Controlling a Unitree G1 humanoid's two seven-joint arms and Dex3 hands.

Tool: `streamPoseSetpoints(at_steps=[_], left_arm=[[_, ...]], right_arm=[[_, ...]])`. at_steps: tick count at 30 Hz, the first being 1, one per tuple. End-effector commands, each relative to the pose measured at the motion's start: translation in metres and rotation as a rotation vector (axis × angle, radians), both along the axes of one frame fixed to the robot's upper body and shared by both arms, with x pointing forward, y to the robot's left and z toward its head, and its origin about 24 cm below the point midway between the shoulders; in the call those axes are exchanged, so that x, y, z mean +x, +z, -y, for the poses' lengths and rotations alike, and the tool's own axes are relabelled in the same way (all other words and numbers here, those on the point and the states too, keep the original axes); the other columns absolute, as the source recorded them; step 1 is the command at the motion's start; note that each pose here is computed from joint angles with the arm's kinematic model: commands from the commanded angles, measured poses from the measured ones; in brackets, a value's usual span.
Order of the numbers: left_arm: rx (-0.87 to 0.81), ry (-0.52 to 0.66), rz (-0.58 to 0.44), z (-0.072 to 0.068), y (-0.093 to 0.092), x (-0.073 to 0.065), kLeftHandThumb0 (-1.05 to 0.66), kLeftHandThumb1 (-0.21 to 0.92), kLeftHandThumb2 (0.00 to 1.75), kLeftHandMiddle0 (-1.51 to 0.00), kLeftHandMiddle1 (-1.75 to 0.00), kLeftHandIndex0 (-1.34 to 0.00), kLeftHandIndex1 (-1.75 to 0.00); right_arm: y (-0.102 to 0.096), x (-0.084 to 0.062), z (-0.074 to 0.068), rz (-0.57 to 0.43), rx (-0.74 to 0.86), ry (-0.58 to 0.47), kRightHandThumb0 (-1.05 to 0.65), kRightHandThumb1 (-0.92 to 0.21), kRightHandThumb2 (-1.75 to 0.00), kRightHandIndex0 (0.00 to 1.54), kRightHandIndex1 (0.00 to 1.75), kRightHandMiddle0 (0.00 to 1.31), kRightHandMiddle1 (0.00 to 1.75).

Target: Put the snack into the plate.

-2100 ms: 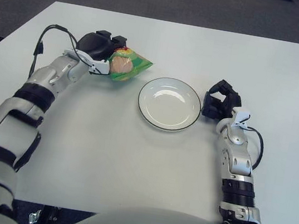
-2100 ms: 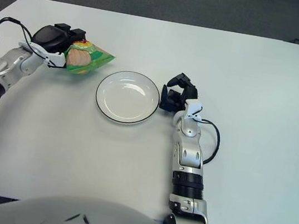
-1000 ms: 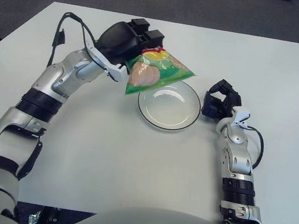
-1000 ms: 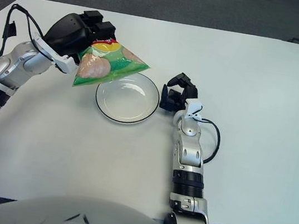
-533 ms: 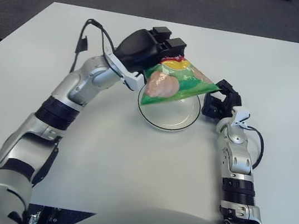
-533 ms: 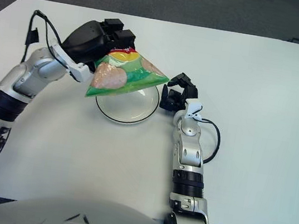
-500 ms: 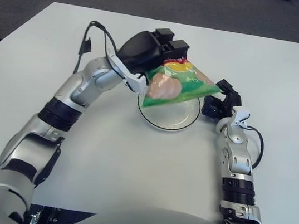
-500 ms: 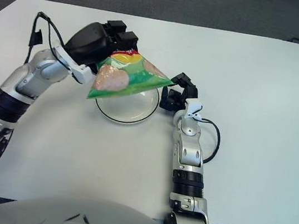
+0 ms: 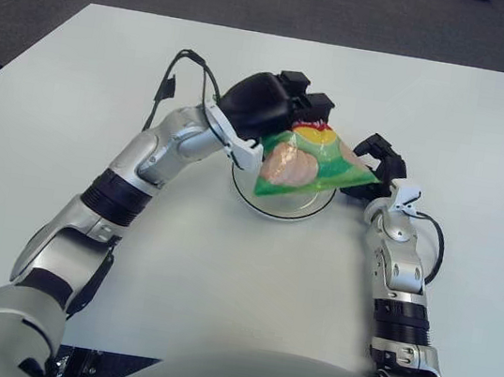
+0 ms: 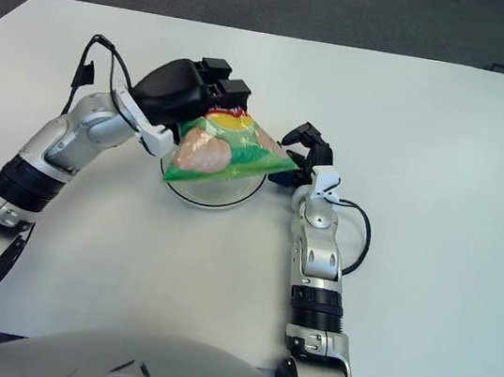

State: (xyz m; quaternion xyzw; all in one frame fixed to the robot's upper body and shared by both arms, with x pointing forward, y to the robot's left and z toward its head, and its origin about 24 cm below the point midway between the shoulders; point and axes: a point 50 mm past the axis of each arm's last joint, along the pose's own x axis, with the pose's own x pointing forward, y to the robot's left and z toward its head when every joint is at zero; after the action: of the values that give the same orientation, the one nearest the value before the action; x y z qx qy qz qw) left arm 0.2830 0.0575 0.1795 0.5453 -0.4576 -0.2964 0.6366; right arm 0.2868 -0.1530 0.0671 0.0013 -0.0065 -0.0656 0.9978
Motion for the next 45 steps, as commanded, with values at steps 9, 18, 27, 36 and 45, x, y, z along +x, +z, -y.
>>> streamPoseSetpoints(at_steps=[9, 18, 27, 36, 45], left_arm=[[0.086, -0.02, 0.094, 0.012, -0.006, -0.002, 0.0, 0.04, 1.61, -0.85, -1.65, -0.6, -1.75], [0.171, -0.015, 0.111, 0.01, -0.015, 0.002, 0.0, 0.1, 1.56, -0.77, -1.7, -0.56, -1.75], [0.232, -0.008, 0.071, 0.006, -0.018, 0.005, 0.0, 0.33, 1.28, -0.53, -1.74, -0.48, -1.67], [0.365, -0.007, -0.011, 0.007, -0.011, 0.001, 0.28, 0.73, 0.78, -0.3, -1.75, -0.12, -1.48], [0.613, 0.039, -0.113, 0.001, 0.003, -0.005, -0.11, 0.25, 1.28, -0.01, -0.85, 0.0, -0.94]], right_arm=[[-0.03, -0.016, 0.002, -0.115, -0.005, -0.042, -0.49, -0.3, -1.34, 1.24, 1.75, 0.63, 1.75], [-0.029, -0.016, 0.002, -0.102, 0.004, -0.045, -0.49, -0.3, -1.34, 1.23, 1.75, 0.63, 1.75], [-0.028, -0.017, 0.002, -0.112, 0.001, -0.049, -0.5, -0.28, -1.36, 1.24, 1.75, 0.64, 1.75], [-0.027, -0.017, 0.002, -0.135, -0.008, -0.055, -0.51, -0.26, -1.39, 1.24, 1.75, 0.66, 1.75], [-0.028, -0.017, 0.003, -0.132, -0.003, -0.046, -0.51, -0.25, -1.4, 1.24, 1.75, 0.67, 1.75]])
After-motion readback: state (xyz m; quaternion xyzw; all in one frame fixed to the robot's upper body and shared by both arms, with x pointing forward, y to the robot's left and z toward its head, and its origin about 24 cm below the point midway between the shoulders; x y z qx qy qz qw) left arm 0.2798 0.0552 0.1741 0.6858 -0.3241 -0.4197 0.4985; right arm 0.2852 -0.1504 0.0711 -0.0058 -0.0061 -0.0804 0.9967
